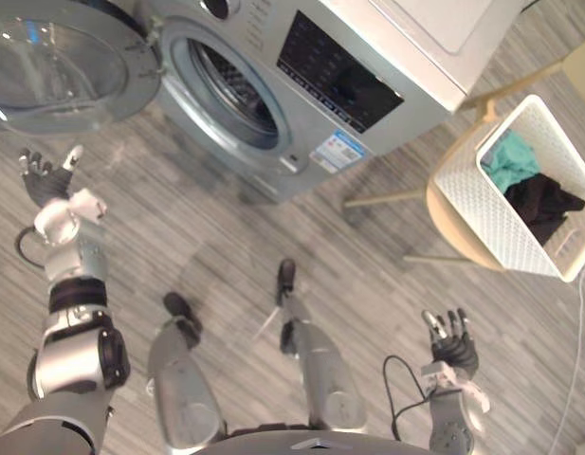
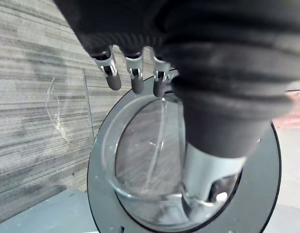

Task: Pick up the laundry basket with both hands and put the clothes into the washing machine.

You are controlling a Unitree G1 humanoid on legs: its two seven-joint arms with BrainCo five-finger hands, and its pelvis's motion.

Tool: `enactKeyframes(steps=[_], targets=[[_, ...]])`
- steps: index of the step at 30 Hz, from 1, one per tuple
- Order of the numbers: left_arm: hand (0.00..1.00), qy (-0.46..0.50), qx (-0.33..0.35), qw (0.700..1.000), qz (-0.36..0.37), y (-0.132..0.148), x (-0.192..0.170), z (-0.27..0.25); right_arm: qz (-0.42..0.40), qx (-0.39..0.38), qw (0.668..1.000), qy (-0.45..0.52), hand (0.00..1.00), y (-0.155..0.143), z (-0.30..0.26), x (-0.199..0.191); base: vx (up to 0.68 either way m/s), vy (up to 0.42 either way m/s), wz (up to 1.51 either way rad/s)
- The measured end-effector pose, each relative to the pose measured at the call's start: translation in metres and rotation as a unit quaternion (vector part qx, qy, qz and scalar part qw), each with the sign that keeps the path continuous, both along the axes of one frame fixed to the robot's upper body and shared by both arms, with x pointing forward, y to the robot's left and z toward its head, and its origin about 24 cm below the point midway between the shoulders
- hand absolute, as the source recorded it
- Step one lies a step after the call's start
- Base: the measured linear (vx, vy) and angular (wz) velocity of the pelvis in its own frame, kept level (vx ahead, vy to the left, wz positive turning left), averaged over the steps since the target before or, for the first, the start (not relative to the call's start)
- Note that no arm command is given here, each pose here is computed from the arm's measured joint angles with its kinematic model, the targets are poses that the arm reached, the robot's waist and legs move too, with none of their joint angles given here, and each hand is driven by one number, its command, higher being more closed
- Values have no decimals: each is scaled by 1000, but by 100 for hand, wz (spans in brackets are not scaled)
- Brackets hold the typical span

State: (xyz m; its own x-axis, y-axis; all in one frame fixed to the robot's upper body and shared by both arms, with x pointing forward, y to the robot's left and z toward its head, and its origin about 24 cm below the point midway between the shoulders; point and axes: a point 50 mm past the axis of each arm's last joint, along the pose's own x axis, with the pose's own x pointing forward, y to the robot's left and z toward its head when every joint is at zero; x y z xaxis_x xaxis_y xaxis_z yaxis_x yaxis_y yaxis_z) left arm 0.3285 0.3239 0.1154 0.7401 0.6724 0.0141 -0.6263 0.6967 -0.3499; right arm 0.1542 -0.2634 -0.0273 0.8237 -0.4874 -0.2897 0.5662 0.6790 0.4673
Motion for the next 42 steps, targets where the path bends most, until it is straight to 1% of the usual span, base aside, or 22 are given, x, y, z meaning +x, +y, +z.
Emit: enactKeyframes(steps=[3,4,8,10,11,13,14,16,17,18,20,22,25,27,29,32,35,38,39,40,42], targets=[[0,46,-9,999,3,1,-18,-35,-6,8,1000,20,0,-1,-10,-4,55,-41,49],[0,76,-15,997,-1,0,-33,-59,-15,17,999,41,0,-3,-19,-7,72,-31,50],[0,156,-40,987,-13,-11,-77,-118,-42,46,993,99,0,-8,-46,-22,87,4,31],[0,223,-66,972,-28,-24,-113,-160,-62,70,987,134,0,-10,-63,-30,114,22,29],[0,246,-67,966,-36,-28,-123,-171,-64,72,984,147,0,-10,-67,-33,113,35,27],[0,324,-86,940,-68,-50,-161,-209,-66,83,977,186,0,-8,-81,-42,85,37,19],[0,342,-94,932,-76,-56,-170,-217,-69,89,975,193,0,-7,-83,-44,44,31,10],[0,414,-137,893,-112,-87,-206,-249,-64,100,965,234,0,-2,-96,-54,21,39,4],[0,431,-146,882,-124,-95,-214,-255,-63,103,962,244,0,0,-99,-56,-9,44,3],[0,460,-166,860,-144,-110,-229,-266,-65,112,956,262,0,3,-106,-61,-23,33,0],[0,483,-187,841,-157,-124,-241,-274,-71,126,945,292,0,8,-114,-73,-40,35,-7],[0,492,-178,834,-173,-123,-243,-275,-79,146,932,322,0,12,-123,-87,-48,23,-19],[0,519,-173,816,-187,-126,-251,-280,-104,170,905,376,0,16,-133,-119,-51,30,-36],[0,534,-180,805,-184,-125,-255,-282,-142,191,890,390,0,15,-135,-140,-14,22,-49],[0,535,-181,806,-180,-125,-253,-282,-156,194,885,393,0,14,-135,-149,-51,30,-88],[0,539,-172,806,-174,-122,-252,-281,-131,189,887,400,0,20,-136,-145,-48,7,-171],[0,547,-156,803,-179,-120,-250,-281,-113,184,895,391,0,20,-135,-129,-29,-59,-191],[0,545,-130,809,-181,-107,-237,-276,-104,180,887,413,0,23,-137,-140,103,-154,-112],[0,534,-128,814,-187,-110,-227,-274,-98,170,886,420,0,21,-137,-141,94,-198,-41],[0,522,-133,821,-189,-115,-217,-273,-107,171,885,420,0,17,-136,-143,62,-134,-27],[0,505,-155,830,-179,-120,-209,-272,-135,186,879,418,0,12,-137,-145,27,-116,-6]])
